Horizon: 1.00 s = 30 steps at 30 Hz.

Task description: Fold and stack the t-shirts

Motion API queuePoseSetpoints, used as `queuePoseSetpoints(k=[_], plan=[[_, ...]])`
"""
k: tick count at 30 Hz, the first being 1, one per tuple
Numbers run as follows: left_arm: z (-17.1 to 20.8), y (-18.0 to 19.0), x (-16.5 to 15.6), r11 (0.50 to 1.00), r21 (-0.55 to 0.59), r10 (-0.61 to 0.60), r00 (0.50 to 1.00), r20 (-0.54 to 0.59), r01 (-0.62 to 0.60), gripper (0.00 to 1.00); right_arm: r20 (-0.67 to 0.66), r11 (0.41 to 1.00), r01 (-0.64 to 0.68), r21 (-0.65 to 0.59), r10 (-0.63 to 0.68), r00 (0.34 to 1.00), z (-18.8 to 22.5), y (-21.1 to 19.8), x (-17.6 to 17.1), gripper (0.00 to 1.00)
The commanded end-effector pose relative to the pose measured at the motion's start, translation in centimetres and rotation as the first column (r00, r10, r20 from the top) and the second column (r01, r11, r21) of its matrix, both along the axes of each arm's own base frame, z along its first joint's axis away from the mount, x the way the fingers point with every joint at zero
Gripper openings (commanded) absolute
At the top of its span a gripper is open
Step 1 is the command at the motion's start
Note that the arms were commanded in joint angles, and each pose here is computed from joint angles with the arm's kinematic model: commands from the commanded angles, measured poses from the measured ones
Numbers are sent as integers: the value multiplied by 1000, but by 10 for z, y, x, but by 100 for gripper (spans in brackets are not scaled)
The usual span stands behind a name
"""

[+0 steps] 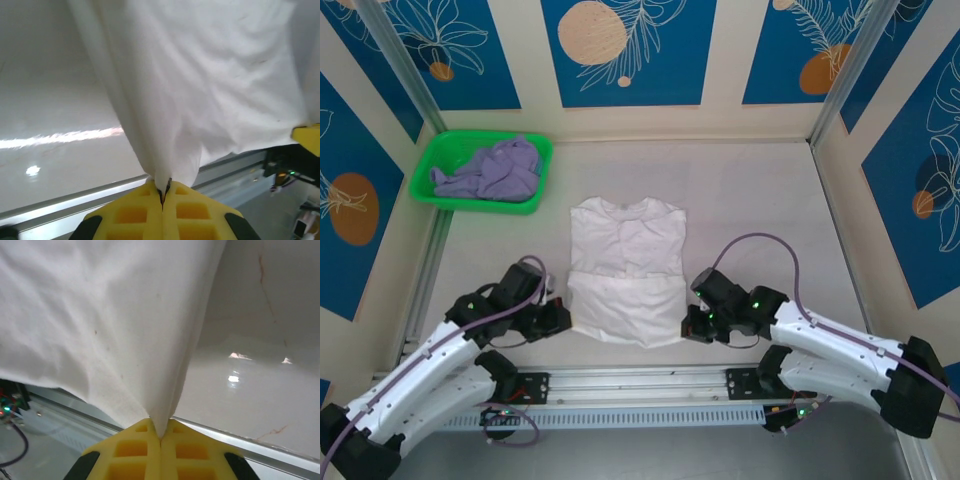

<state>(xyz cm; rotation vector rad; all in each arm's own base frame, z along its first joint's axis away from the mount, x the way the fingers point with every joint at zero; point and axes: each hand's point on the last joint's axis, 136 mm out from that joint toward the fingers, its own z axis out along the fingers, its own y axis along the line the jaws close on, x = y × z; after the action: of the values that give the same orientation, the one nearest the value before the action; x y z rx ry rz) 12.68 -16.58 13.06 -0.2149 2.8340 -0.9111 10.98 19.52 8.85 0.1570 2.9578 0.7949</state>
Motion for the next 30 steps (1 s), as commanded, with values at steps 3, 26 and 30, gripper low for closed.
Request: queuePoseSetpoints(k=[3, 26, 30], plan=[[54, -24, 59, 999, -43, -2, 985, 171, 10, 0, 134, 994, 93, 52, -100, 986, 54, -8, 51, 0], [32, 14, 323, 961, 25, 268, 948, 174, -277, 0, 57, 946, 293, 142, -303, 951, 66, -12, 331, 0], [4, 20, 363, 954, 39, 292, 950, 111, -298, 0, -48, 922, 339, 186, -336, 941, 37, -10, 376, 0]])
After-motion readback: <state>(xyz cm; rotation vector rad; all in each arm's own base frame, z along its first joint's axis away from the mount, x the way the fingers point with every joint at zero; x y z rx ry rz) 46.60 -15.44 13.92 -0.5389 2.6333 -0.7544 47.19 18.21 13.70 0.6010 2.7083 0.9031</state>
